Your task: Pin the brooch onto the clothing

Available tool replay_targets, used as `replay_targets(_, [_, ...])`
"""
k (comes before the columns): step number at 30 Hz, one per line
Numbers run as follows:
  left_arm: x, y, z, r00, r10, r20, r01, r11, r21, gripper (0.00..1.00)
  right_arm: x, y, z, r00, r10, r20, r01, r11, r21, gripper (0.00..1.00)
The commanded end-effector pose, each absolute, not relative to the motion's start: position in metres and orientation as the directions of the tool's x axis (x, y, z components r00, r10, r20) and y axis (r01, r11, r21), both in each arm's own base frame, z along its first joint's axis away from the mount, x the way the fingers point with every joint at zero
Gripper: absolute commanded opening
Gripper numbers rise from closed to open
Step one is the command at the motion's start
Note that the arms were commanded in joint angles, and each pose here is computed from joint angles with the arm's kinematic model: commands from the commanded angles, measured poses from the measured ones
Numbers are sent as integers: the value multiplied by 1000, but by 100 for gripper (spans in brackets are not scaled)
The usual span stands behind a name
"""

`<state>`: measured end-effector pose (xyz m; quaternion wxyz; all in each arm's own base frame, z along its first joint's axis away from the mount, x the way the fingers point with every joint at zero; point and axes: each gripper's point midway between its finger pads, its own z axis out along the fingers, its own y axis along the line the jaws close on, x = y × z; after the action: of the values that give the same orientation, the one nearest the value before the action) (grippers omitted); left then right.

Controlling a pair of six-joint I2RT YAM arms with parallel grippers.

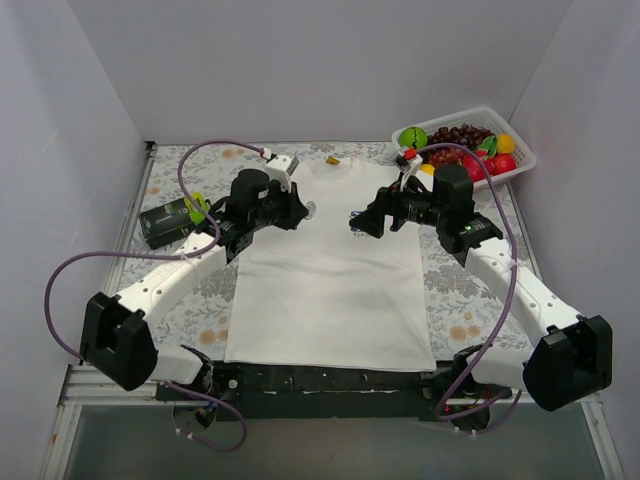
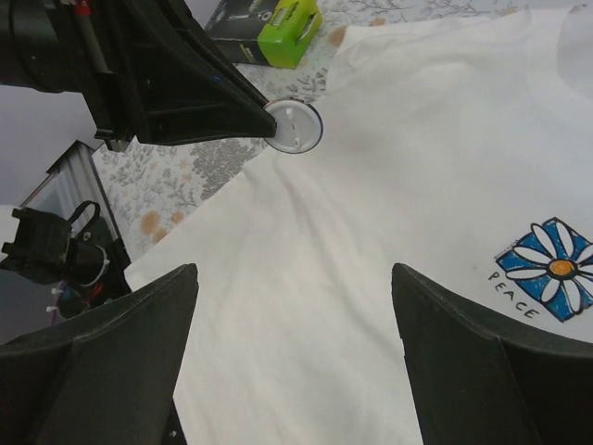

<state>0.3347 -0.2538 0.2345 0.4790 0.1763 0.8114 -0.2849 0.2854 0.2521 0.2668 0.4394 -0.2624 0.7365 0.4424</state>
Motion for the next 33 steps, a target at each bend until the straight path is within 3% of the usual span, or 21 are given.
replay_targets(1, [369, -241, 224, -472, 52, -880, 461, 865, -196, 0, 309, 238, 267, -427, -6, -904, -739, 579, 346, 92])
replay_targets(8, [417, -233, 185, -512, 204, -834, 386, 923, -11, 0, 319, 208, 209, -576, 45, -816, -610, 641, 465, 93])
replay_targets(17, [469, -202, 162, -519, 326, -790, 211, 945, 251, 0, 324, 198, 191, -591, 86, -802, -559, 673, 484, 93])
replay_targets(33, [507, -181, 122, -534, 523, -664, 144, 830, 539, 0, 331, 178, 166, -617, 50, -786, -477, 770, 424, 93])
